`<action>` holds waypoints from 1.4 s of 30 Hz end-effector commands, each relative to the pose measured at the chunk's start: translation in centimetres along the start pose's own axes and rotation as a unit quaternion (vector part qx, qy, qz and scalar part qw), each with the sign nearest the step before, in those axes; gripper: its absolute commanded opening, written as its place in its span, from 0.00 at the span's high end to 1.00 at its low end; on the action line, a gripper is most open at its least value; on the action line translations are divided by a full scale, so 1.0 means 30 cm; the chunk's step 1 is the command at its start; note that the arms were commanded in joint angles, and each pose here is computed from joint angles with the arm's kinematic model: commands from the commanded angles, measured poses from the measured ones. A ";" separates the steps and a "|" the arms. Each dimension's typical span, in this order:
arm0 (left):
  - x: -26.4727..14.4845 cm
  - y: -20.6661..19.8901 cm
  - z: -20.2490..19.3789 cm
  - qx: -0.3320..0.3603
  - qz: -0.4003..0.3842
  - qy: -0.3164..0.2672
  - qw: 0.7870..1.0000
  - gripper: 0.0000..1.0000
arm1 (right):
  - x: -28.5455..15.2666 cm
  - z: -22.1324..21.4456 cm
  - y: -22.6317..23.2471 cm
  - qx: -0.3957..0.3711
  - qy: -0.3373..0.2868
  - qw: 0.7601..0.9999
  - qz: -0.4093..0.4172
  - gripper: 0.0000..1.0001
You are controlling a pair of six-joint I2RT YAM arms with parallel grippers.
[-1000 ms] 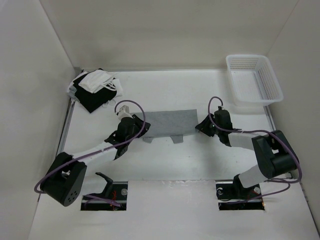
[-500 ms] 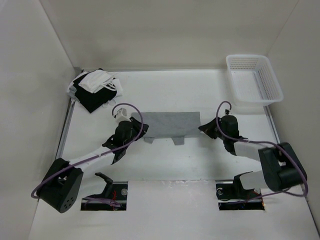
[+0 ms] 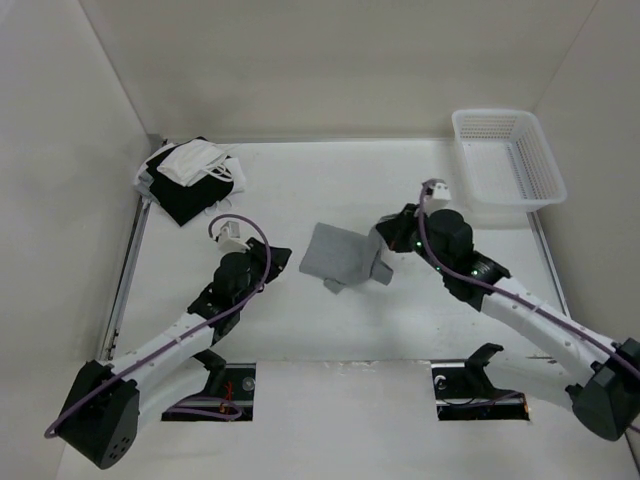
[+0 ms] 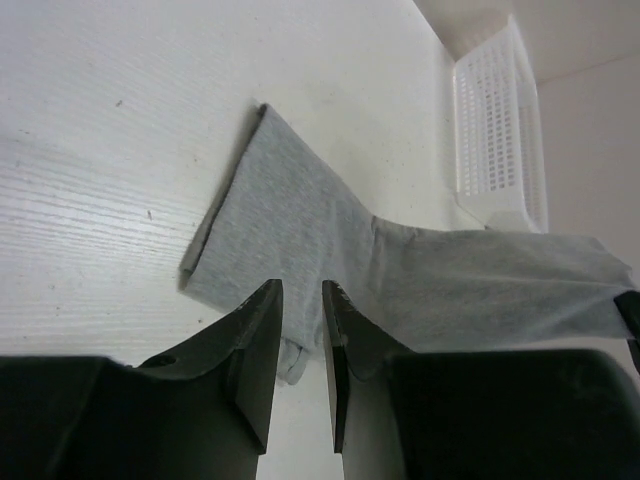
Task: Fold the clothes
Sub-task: Fold the tank top
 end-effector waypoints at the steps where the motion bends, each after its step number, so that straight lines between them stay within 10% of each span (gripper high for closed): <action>1: -0.025 0.028 0.007 -0.010 0.005 -0.008 1.000 0.78 | 0.033 -0.060 0.093 -0.083 0.047 0.995 0.003 0.95; 14: -0.073 0.109 0.055 -0.033 0.015 -0.026 0.999 0.78 | 0.417 -0.416 0.283 -0.110 0.206 0.972 -0.026 0.92; 22: -0.063 0.069 0.080 -0.028 0.001 -0.030 0.999 0.77 | 0.425 -0.370 0.345 -0.073 0.175 0.982 -0.004 0.51; 25: -0.037 0.018 0.074 -0.019 -0.019 -0.019 0.999 0.76 | 0.365 -0.309 0.284 -0.049 0.141 0.989 0.004 0.54; 30: 0.057 -0.110 0.001 0.014 -0.059 0.017 0.998 0.75 | 0.375 -0.280 0.099 -0.025 0.146 0.988 -0.044 0.89; 42: 0.233 0.040 -0.214 0.025 0.002 0.090 0.996 0.77 | 0.587 -0.281 -0.165 0.083 0.142 0.984 -0.068 0.92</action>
Point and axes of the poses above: each gripper's point midway between its finger pads, its own x axis out along the fingers, its own y axis along the line the jaws close on, z = x × y, the point moved 10 cm from there along -x, back along the fingers, and after that the axes turned 11 degrees about x, right-handed, at the moved point
